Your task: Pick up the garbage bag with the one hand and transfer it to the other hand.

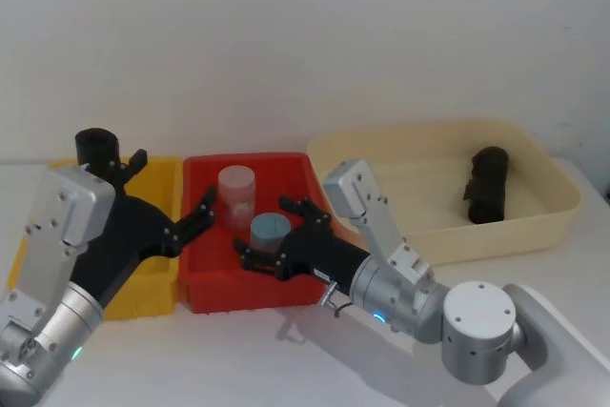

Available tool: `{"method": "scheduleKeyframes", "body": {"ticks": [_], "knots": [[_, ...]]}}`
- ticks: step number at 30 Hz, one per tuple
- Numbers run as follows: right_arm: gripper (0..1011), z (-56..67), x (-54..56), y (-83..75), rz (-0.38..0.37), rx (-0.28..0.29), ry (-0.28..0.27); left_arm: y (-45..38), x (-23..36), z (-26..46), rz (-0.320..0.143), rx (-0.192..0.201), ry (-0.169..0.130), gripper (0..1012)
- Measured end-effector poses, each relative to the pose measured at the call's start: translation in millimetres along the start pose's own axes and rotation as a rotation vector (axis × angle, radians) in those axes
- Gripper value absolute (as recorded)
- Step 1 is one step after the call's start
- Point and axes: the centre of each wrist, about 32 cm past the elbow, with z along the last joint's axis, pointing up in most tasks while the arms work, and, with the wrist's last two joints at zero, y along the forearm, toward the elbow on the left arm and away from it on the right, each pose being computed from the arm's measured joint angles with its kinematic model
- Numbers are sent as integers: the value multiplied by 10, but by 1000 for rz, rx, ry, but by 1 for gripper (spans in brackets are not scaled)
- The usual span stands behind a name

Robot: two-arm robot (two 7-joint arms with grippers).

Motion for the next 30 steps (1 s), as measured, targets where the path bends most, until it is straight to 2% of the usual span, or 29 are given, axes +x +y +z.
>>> {"method": "scheduleKeyframes", "body": {"ticks": [18,30], "knots": [[1000,-25,191,112,-38,-46,55,0,0,-1,0,0,0,1001],[1000,-50,225,151,-37,-73,68,1,0,-1,0,0,0,1001]]}}
